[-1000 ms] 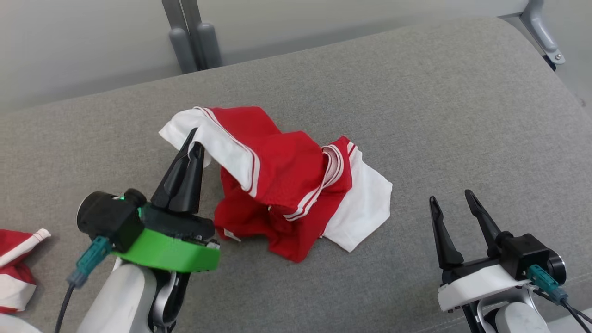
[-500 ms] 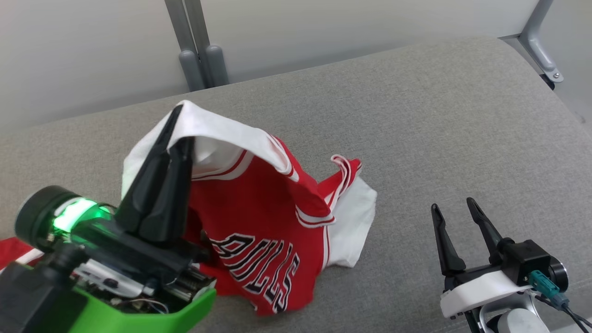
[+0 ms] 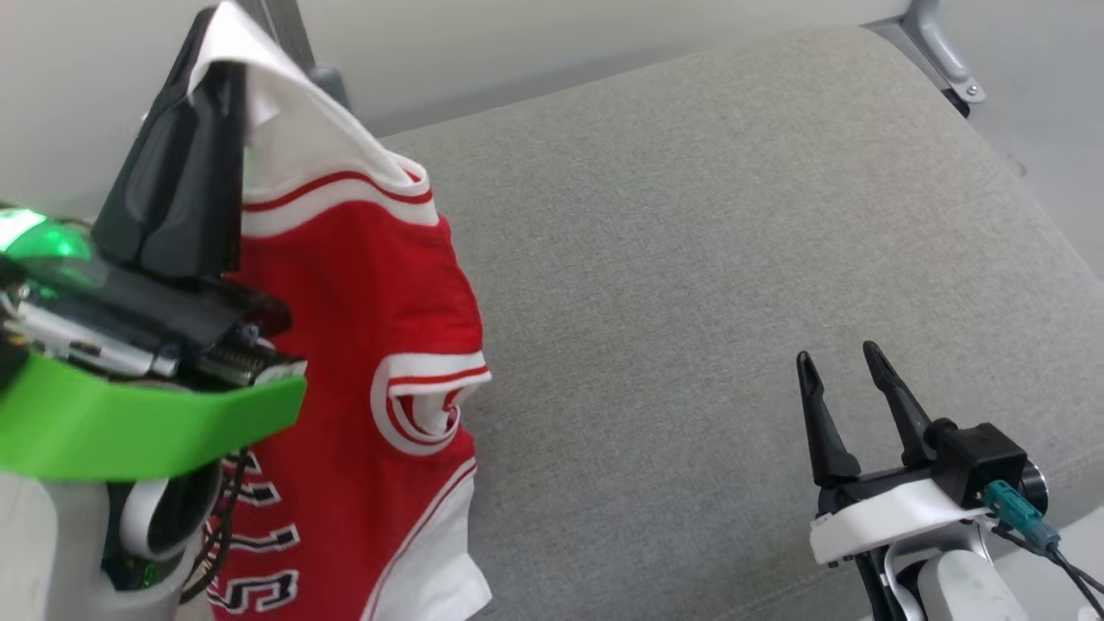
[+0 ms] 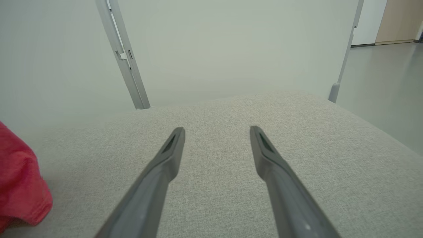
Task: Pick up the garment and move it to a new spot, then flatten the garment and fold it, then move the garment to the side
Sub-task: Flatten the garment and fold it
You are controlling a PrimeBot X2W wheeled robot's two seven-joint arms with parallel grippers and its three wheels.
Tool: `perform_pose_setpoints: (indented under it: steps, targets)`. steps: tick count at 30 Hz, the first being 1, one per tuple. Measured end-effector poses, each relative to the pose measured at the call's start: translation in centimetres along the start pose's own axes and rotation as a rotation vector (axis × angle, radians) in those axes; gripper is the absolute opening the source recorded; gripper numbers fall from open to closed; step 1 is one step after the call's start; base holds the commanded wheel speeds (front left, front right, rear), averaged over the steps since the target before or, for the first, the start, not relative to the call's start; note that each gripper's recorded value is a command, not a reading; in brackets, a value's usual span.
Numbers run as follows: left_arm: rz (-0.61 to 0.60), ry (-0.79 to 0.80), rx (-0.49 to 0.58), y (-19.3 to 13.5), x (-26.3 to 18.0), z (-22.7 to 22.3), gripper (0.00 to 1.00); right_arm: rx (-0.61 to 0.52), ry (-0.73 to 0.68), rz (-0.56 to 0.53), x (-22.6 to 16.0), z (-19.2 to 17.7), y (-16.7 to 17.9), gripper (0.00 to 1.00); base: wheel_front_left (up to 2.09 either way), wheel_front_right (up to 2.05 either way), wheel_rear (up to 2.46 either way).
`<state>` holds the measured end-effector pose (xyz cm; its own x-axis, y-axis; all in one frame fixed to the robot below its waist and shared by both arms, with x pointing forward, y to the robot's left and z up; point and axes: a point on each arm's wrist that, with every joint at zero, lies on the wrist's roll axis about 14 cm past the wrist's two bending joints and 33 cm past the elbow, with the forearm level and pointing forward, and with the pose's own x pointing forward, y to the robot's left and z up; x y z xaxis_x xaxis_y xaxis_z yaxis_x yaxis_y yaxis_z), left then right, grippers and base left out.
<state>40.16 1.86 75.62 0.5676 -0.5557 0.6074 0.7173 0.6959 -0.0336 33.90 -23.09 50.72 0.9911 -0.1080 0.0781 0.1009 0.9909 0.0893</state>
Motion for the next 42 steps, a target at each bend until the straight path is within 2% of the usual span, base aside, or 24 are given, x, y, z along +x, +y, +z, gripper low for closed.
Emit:
perform_pose_setpoints:
  steps: [7, 13, 16, 18, 19, 20, 21, 23, 28, 31, 35, 38, 42]
  targets:
    - [-0.05, 0.122, -0.12, -0.5, 4.7, -6.9, 0.0, 0.012, 0.018, -0.092, -0.6, -0.3, -2.6, 1.0, 0.0, 0.0, 0.0]
    - [-0.031, 0.282, -0.232, -1.3, 8.2, -16.3, 0.0, 0.044, 0.059, -0.16, -1.1, -1.5, -4.3, 1.0, 0.0, 0.0, 0.0]
    - [-0.014, 0.37, -0.229, -1.4, 9.0, -21.1, 0.0, 0.05, 0.076, -0.176, -1.1, -1.9, -4.6, 1.0, 0.0, 0.0, 0.0]
    - [-0.01, 0.433, -0.222, -1.6, 9.0, -24.2, 0.34, 0.049, 0.081, -0.186, -1.1, -2.0, -4.9, 1.0, 0.0, 0.0, 0.0]
    - [-0.004, 0.461, -0.227, -1.6, 8.8, -25.8, 0.47, 0.048, 0.086, -0.193, -1.2, -2.1, -5.0, 1.0, 0.0, 0.0, 0.0]
    - [-0.006, 0.497, -0.222, -1.7, 8.5, -27.4, 0.94, 0.046, 0.091, -0.202, -1.3, -2.2, -5.3, 1.0, 0.0, 0.0, 0.0]
    - [-0.003, 0.53, -0.219, -1.7, 8.1, -28.6, 1.0, 0.044, 0.094, -0.209, -1.4, -2.2, -5.5, 1.0, 0.0, 0.0, 0.0]
    - [-0.016, 0.627, -0.205, -2.0, 6.6, -31.8, 1.0, 0.035, 0.104, -0.225, -1.6, -2.3, -6.0, 1.0, 0.0, 0.0, 0.0]
    - [-0.024, 0.714, -0.21, -2.3, 4.5, -34.3, 1.0, 0.017, 0.106, -0.251, -2.1, -2.3, -6.8, 1.0, 0.0, 0.0, 0.0]
    - [0.01, 0.707, -0.233, -1.9, 3.3, -34.2, 1.0, 0.002, 0.104, -0.256, -2.4, -2.1, -7.0, 1.0, 0.0, 0.0, 0.0]
    - [0.079, 0.719, -0.282, -2.0, -0.3, -33.8, 1.0, -0.001, 0.112, -0.26, -3.4, -2.3, -7.0, 1.0, 0.0, 0.0, 0.0]
    - [0.093, 0.767, -0.305, -3.3, -4.2, -33.1, 1.0, -0.001, 0.102, -0.246, -3.7, -2.1, -6.6, 1.0, 0.0, 0.0, 0.0]
    - [0.111, 0.878, -0.275, -4.1, -10.8, -31.4, 1.0, -0.004, 0.084, -0.195, -3.1, -1.9, -5.3, 1.0, 0.0, 0.0, 0.0]
